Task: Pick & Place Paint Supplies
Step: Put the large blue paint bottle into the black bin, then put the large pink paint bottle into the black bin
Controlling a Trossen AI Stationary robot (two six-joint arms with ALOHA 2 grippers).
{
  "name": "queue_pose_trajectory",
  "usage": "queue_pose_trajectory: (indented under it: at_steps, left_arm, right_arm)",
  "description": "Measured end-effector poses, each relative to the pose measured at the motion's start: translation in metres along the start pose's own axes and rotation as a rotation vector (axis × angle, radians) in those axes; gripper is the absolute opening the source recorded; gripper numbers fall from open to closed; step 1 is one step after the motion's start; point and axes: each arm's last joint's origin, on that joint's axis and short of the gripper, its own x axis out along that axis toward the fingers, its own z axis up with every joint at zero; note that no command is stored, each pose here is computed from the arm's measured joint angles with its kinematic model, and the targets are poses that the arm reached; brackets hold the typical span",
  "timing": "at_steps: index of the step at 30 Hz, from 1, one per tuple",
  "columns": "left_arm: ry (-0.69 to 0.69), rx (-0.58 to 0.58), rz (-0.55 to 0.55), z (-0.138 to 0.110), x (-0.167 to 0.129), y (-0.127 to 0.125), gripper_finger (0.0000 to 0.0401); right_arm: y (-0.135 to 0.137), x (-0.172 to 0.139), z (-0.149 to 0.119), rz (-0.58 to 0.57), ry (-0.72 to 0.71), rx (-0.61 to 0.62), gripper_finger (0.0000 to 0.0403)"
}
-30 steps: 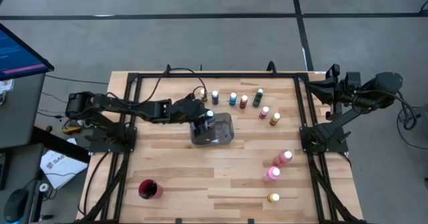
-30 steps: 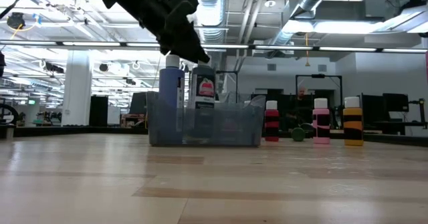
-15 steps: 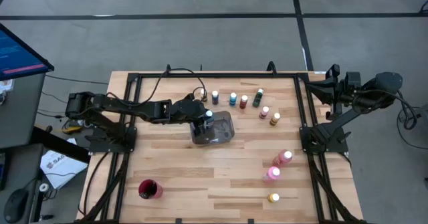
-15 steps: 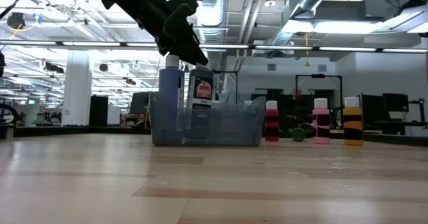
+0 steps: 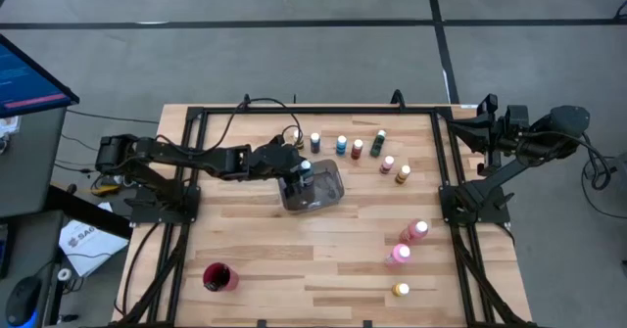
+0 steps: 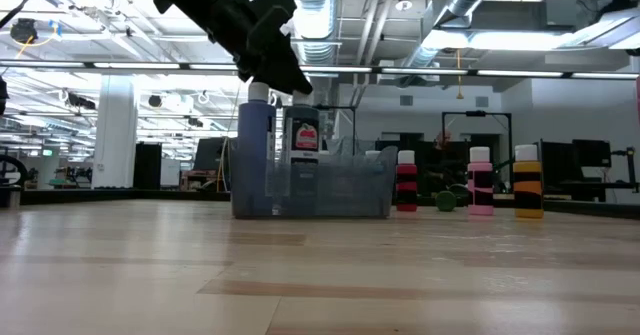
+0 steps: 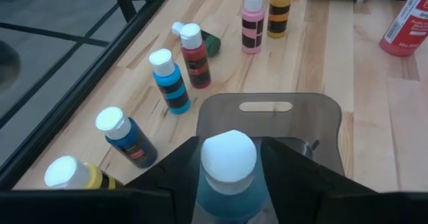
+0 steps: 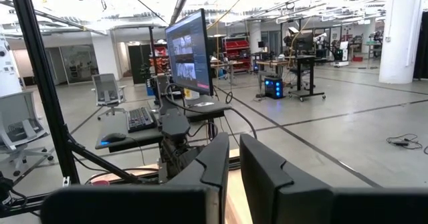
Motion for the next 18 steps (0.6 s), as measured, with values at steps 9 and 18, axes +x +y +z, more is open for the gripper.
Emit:
queue_pose_trajectory:
  at_steps: [9,18]
  left_arm:
    - [-0.009,-0.003,0.002,0.001,-0.002,0.001,0.0152]
    - [-0.116,-0.037,0.034,0.018,-0.031,0.01,0.019]
  right_arm:
    - [0.0,0.0,0.0,0.0,0.0,0.0,0.0033]
    - [-0.001,0.001,0.0,-0.074,0.004,0.042,0.0034]
